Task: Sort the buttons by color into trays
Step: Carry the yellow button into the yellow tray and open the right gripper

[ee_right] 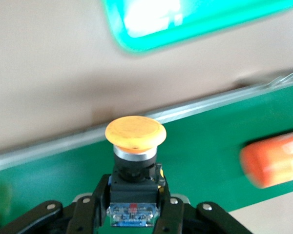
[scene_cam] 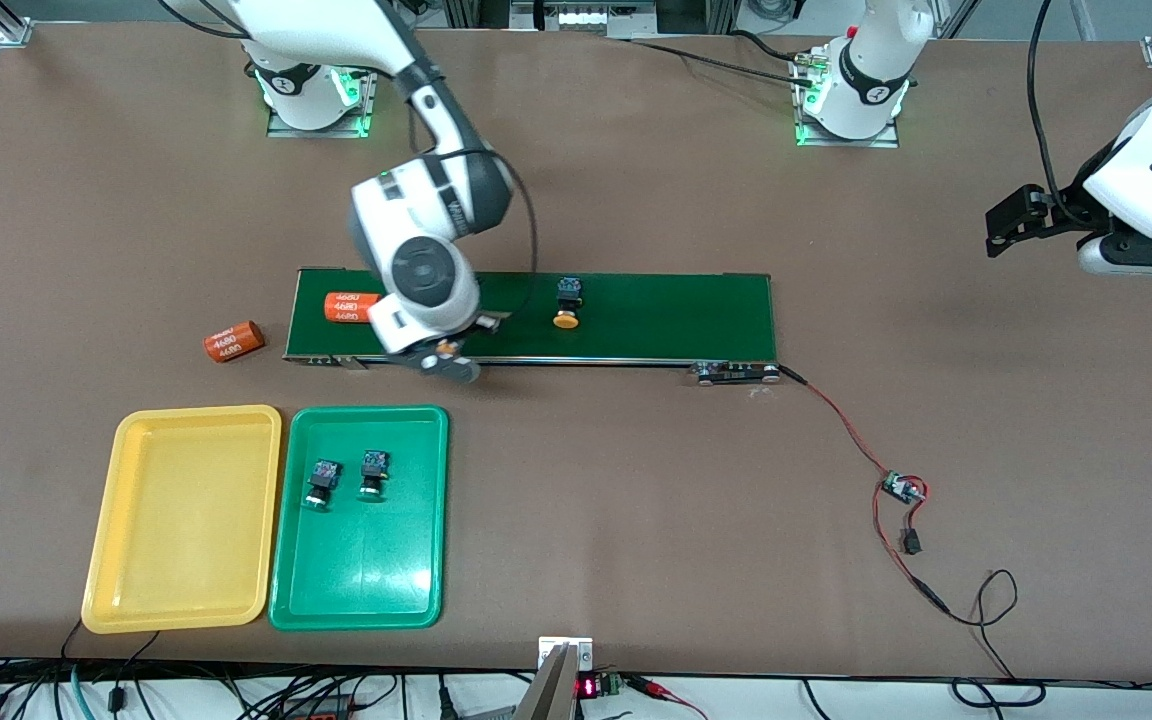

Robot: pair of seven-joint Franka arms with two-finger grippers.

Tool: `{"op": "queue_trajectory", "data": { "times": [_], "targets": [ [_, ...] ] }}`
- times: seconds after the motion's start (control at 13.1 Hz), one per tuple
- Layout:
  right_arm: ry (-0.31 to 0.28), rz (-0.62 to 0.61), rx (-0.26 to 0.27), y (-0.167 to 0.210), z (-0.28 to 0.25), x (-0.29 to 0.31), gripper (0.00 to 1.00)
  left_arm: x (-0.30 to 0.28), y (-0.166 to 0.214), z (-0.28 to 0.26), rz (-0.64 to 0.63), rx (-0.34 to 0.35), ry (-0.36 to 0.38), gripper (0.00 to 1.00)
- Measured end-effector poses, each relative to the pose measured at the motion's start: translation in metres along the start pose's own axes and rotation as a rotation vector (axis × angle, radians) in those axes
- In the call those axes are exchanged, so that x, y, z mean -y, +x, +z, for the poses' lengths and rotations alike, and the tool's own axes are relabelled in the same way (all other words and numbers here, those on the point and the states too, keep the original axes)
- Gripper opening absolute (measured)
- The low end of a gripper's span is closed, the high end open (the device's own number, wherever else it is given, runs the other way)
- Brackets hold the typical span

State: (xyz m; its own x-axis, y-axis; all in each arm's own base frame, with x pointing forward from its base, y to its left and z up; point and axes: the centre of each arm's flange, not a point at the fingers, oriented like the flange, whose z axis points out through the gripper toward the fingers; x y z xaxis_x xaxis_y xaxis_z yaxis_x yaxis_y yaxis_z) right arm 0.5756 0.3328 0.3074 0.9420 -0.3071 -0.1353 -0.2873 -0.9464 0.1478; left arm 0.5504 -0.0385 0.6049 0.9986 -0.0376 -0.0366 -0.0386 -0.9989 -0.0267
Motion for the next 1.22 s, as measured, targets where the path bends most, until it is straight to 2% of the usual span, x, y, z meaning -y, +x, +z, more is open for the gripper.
{"op": "queue_trajectory", "data": {
  "times": [0.23, 0.46, 0.69, 0.92, 1.22],
  "targets": [
    [0.028, 0.118, -0.033, 0.066, -0.033, -0.063, 0.42, 0.000, 0.000, 0.000, 0.000, 0.000, 0.000, 1.00],
    [0.019, 0.112, -0.013, 0.125, -0.010, -0.129, 0.42, 0.000, 0.000, 0.000, 0.001, 0.000, 0.000, 1.00],
    [0.019, -0.011, -0.023, 0.173, 0.012, -0.186, 0.42, -0.001, -0.001, 0.000, 0.002, 0.005, 0.000, 1.00],
    [0.013, -0.119, -0.014, 0.202, 0.034, -0.232, 0.42, -0.001, -0.001, 0.000, 0.002, 0.006, 0.000, 1.00],
    [0.000, -0.325, -0.095, 0.234, 0.069, -0.265, 0.42, -0.001, -0.001, 0.000, 0.003, 0.006, 0.000, 1.00]
  ]
}}
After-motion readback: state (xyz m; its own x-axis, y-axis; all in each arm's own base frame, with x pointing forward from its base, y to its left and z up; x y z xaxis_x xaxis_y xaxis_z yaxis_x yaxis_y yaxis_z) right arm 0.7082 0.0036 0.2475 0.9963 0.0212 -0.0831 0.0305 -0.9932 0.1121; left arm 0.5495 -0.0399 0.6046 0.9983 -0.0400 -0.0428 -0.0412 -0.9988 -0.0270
